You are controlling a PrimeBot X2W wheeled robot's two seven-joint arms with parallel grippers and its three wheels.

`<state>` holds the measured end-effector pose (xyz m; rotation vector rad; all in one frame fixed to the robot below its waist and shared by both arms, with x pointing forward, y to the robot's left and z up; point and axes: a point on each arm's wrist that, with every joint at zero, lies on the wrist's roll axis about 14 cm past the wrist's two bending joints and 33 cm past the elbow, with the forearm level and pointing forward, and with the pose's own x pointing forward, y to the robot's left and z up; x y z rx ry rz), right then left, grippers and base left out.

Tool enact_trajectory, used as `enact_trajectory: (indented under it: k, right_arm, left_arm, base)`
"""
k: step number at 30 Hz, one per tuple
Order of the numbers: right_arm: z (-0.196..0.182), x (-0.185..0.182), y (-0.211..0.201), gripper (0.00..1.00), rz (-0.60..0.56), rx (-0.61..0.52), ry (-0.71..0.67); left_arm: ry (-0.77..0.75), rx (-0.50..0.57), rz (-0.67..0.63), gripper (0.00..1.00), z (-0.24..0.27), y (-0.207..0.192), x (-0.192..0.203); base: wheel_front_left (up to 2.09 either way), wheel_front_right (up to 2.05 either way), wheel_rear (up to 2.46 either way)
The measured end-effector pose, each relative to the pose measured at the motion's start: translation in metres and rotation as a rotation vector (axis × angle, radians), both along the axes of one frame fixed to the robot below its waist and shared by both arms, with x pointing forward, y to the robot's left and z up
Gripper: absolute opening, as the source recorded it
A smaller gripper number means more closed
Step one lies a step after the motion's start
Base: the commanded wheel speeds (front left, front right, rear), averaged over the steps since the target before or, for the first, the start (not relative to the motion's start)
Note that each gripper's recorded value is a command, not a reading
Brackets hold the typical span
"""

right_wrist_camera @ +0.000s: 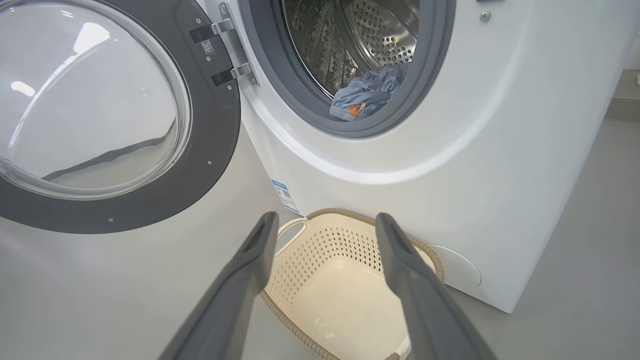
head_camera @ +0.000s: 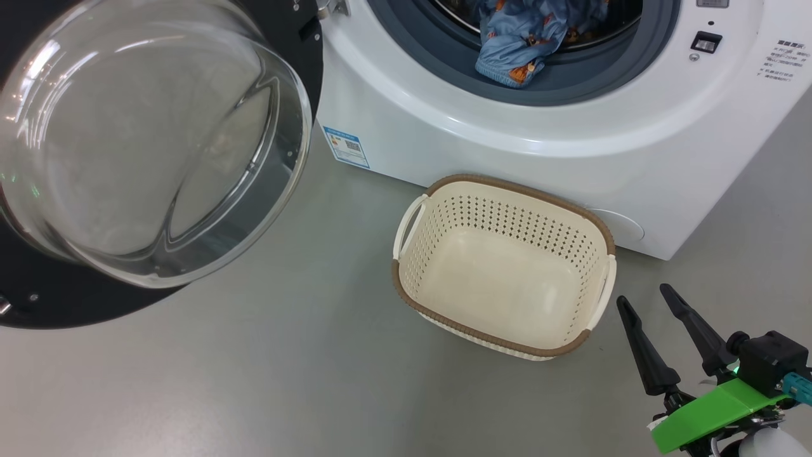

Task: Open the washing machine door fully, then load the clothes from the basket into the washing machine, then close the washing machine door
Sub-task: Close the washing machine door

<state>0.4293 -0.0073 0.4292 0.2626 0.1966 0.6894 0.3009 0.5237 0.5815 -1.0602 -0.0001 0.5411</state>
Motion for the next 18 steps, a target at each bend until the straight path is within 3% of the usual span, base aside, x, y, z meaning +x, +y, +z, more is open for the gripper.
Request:
enact_trajectory:
  k: [18]
  right_arm:
    - [0.013, -0.003, 0.003, 1.00, 0.002, 0.004, -0.030]
  left_arm:
    - [0.108, -0.004, -0.277, 0.00, -0.002, -0.041, -0.007]
  base:
    - [0.00, 0.00, 0.00]
